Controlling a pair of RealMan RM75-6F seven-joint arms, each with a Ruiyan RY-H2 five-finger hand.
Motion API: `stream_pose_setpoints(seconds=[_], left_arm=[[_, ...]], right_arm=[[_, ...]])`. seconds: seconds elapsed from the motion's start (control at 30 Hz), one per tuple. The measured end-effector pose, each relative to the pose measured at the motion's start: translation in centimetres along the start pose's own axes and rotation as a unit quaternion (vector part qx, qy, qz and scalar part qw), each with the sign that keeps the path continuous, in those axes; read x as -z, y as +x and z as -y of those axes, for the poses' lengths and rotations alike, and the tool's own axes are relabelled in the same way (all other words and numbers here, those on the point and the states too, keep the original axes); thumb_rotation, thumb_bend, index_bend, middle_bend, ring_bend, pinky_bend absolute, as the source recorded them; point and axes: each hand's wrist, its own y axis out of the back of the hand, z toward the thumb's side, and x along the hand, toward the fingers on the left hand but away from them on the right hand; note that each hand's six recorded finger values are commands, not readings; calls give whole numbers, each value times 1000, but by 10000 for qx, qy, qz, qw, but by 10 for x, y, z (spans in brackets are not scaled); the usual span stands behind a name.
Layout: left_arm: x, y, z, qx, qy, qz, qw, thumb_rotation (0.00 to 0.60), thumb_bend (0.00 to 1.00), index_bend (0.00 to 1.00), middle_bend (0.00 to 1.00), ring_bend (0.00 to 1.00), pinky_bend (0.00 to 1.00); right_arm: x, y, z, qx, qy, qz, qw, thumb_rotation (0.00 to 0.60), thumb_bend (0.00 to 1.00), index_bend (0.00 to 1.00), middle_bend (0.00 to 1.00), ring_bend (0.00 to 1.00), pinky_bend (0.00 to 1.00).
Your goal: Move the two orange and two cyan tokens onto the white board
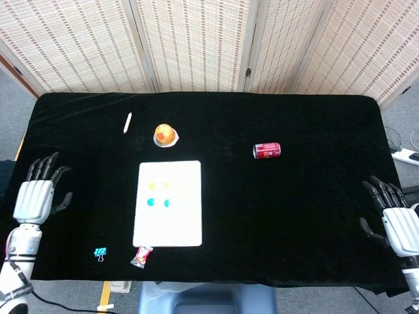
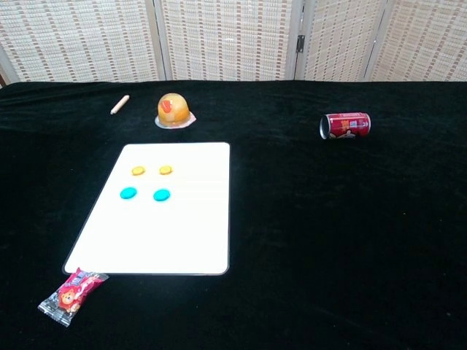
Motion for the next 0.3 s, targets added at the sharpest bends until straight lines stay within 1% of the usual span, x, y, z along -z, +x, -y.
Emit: stream_pose_setpoints(seconds=[0.13, 0.23, 0.3], left_arm=[[17, -29, -3, -94, 17, -207, 9997, 600, 411, 273, 55, 0, 0], [23, -48, -5, -188, 12, -293, 9994, 600, 412, 273, 55, 0, 0], [25, -59, -3, -190, 8, -341, 9992, 600, 412, 272, 55, 0, 0]], right_arm=[[-2, 4, 0, 22, -54, -34, 10000, 600, 459, 0, 0, 0, 0], [-4, 8, 1, 5, -131, -18, 9999, 600, 459, 0, 0, 0, 0], [-4, 10, 2, 24, -132, -21, 9999, 600, 459, 0, 0, 0, 0]])
